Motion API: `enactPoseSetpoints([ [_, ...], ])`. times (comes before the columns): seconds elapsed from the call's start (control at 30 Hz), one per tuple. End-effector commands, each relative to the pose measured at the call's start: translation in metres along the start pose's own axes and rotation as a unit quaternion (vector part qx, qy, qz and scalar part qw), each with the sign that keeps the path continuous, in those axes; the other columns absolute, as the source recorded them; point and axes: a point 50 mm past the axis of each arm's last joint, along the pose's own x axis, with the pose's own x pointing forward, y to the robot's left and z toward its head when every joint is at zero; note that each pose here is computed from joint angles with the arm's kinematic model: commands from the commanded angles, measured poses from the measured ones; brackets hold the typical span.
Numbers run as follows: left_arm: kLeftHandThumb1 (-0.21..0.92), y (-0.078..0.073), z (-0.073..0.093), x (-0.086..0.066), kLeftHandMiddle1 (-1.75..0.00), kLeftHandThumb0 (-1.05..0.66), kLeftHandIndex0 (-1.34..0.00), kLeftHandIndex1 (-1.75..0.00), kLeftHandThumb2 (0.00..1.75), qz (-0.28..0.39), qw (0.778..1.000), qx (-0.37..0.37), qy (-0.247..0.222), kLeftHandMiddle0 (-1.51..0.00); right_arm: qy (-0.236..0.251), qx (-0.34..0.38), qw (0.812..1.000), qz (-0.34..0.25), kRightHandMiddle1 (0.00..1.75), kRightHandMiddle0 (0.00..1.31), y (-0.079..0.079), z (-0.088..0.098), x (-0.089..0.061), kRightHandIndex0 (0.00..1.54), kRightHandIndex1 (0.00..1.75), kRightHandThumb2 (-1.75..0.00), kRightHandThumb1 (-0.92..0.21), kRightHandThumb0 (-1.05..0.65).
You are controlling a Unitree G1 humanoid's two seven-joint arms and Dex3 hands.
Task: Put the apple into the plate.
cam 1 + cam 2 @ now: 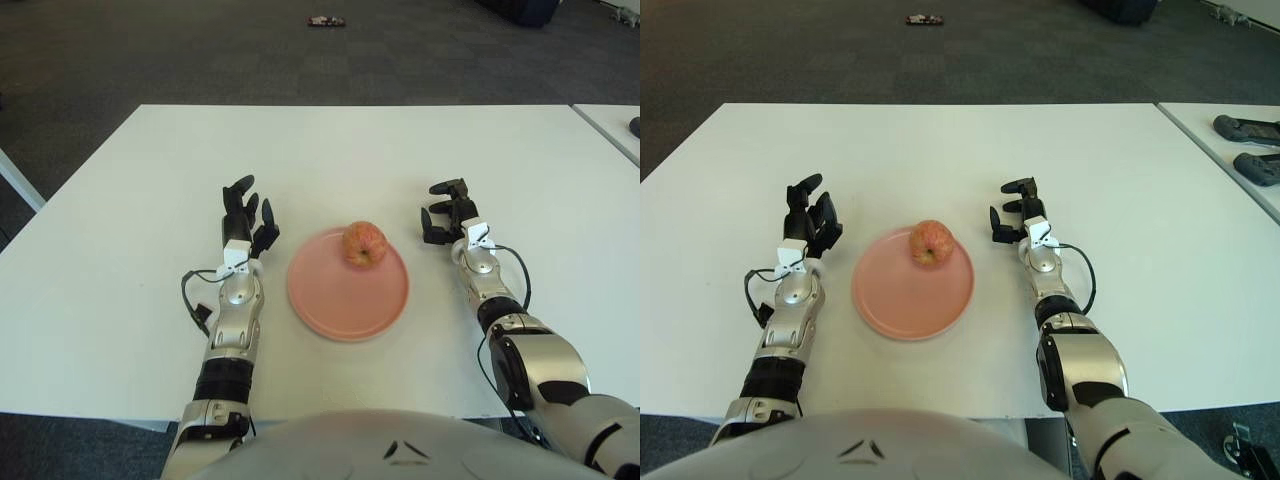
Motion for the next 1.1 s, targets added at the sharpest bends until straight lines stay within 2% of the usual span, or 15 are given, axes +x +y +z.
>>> enactPoseSetpoints([
  [0.0, 0.92, 0.0017, 0.0026, 0.0020, -0.10, -0.70, 0.00, -1.01, 0.72, -0.002, 1.000, 0.005, -0.003, -0.44, 0.065, -0.004, 0.998, 0.002, 1.75, 1.12, 0.0025, -0.0263, -0.0143, 1.34, 1.75, -1.43, -0.23, -0.02],
  [0.5, 0.92, 0.0016, 0.0033, 0.0027, -0.09, -0.68, 0.00, -0.95, 0.75, -0.006, 1.000, 0.009, -0.002, -0.43, 0.044, 0.015, 0.999, -0.001, 1.75, 1.13, -0.0014, -0.0219, -0.0134, 1.34, 1.75, -1.44, -0.21, -0.01],
  [1.07, 0.92, 0.0015, 0.0041, 0.0024, -0.10, -0.69, 0.00, -0.99, 0.74, -0.002, 1.000, 0.008, 0.000, -0.43, 0.038, 0.022, 0.999, -0.004, 1.75, 1.13, -0.0032, -0.0207, -0.0133, 1.34, 1.75, -1.43, -0.22, -0.01],
])
